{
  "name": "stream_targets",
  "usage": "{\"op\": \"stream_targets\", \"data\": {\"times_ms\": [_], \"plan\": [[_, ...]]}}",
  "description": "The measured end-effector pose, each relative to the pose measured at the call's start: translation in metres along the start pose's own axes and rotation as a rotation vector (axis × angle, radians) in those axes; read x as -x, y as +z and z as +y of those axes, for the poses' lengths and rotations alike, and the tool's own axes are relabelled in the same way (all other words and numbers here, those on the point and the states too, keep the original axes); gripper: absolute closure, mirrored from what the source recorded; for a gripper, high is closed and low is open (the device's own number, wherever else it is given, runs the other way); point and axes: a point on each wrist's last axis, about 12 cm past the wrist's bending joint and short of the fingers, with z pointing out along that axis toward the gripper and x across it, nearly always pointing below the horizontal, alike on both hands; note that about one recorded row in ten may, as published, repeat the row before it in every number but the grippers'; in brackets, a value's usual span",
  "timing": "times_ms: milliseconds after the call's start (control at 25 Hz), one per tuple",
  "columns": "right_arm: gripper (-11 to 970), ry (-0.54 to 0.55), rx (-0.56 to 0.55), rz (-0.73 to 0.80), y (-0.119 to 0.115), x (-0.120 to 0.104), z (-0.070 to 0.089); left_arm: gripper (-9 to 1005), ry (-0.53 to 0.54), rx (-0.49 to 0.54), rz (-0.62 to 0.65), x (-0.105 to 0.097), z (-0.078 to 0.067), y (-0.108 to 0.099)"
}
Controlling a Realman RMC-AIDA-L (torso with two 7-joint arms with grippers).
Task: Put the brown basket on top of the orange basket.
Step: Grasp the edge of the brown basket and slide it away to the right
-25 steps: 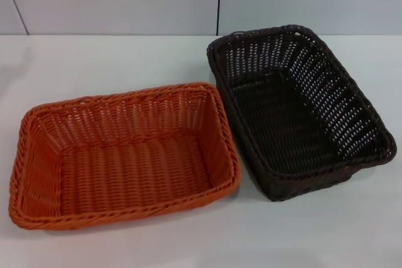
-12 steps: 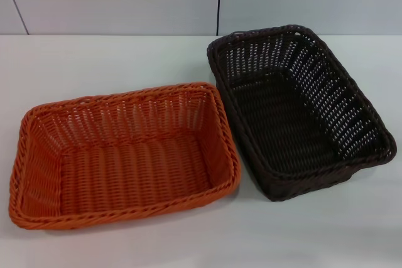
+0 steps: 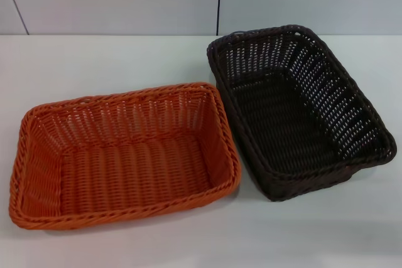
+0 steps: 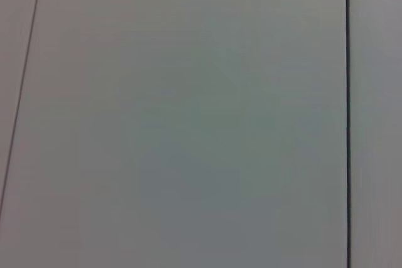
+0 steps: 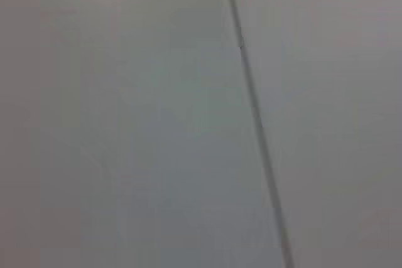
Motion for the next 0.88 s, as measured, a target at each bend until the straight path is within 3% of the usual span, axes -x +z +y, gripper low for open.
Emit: {"op": "stream_targets", "data": {"times_ms": [280, 520, 880], "plan": [[317, -0.012, -0.188, -0.068, -0.014, 0.009, -0.024, 236, -0.004, -0.019, -0.008, -0.003, -0.001, -0.006], [318, -0.021, -0.302, -0.005, -0.005, 0.002, -0.037, 236, -0.005, -0.018, -0.005, -0.003, -0.001, -0.007], [319, -0.199, -0.57, 0.028, 0.003, 0.005, -0.063, 236, -0.031, -0.013, 0.007, -0.008, -0.006, -0.006]]}}
